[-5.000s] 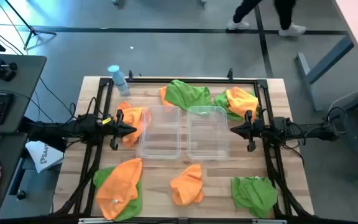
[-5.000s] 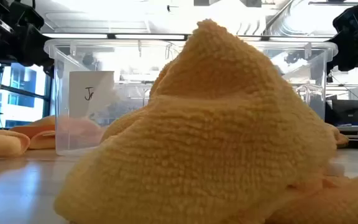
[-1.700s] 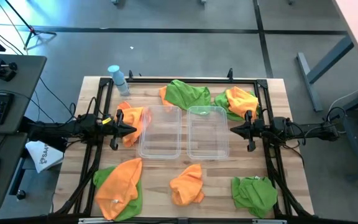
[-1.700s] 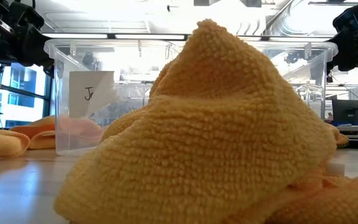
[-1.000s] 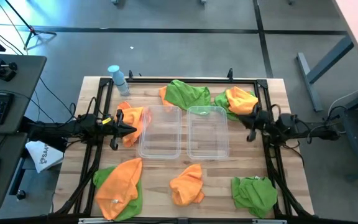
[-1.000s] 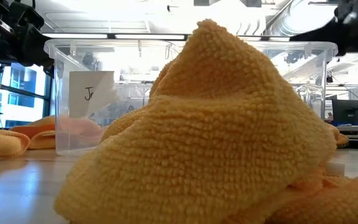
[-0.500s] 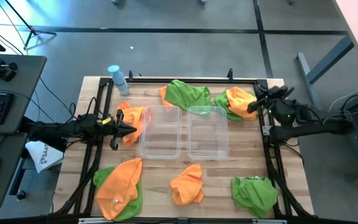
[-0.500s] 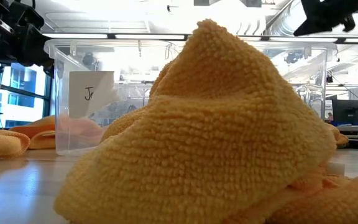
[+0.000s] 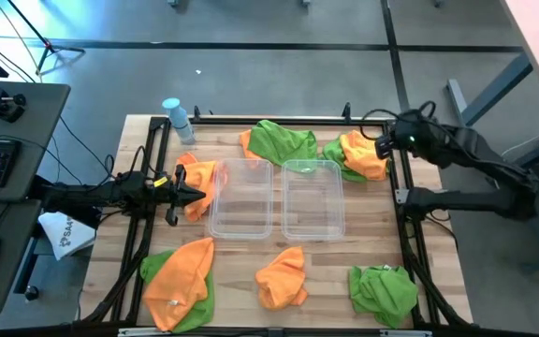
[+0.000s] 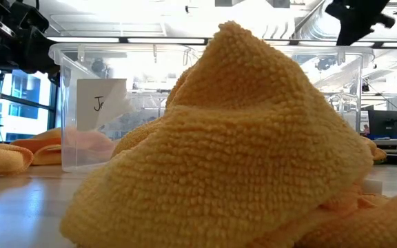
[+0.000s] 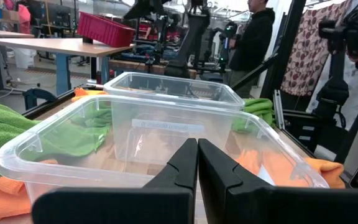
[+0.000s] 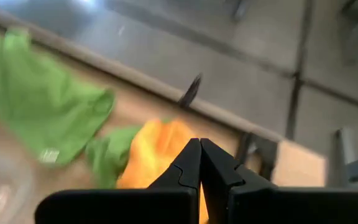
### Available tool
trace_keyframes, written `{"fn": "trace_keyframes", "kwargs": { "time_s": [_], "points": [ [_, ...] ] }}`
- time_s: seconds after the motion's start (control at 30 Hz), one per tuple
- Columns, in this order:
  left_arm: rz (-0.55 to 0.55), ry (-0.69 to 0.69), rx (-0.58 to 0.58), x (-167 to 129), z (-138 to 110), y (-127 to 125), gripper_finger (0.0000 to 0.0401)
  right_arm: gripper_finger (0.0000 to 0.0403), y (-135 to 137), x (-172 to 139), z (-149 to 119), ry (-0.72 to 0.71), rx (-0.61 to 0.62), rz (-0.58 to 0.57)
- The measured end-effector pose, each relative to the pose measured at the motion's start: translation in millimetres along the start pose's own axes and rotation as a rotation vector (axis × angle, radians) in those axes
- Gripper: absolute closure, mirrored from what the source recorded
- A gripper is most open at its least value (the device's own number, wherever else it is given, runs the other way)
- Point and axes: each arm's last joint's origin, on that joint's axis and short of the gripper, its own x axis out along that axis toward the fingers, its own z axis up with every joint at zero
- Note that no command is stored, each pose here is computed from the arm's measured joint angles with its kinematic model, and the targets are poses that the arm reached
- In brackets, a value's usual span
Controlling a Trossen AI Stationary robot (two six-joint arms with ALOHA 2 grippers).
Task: Sort microfiber towel by color & place in baskets
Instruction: Put the orange towel into the right transparent bin
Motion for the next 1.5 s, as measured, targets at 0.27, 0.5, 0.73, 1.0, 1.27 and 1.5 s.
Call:
{"fn": "trace_keyframes", "kwargs": {
  "time_s": [0.27,0.5,0.73,1.0,1.27,1.5],
  "points": [
    [0.000,0.000,0.000,0.0,0.0,0.0,0.0401,0.0403,-4.0,48.3,-0.5,0.352,-0.017,0.090],
    [0.000,0.000,0.000,0.0,-0.1,0.0,0.0401,0.0402,-6.4,88.6,-5.4,0.506,-0.120,0.081],
    [0.000,0.000,0.000,0.0,-0.1,0.0,0.0401,0.0401,-6.5,120.2,-21.0,0.581,-0.131,0.174],
    [0.000,0.000,0.000,0.0,0.1,0.0,0.0401,0.0313,-8.3,138.7,-35.1,0.621,-0.164,0.177],
    [0.000,0.000,0.000,0.0,-0.1,0.0,0.0401,0.0229,-1.7,142.1,-30.0,0.532,-0.374,0.255],
    [0.000,0.000,0.000,0.0,0.1,0.0,0.0401,0.0231,7.7,155.5,-28.5,0.518,-0.491,0.292]
  ]
}}
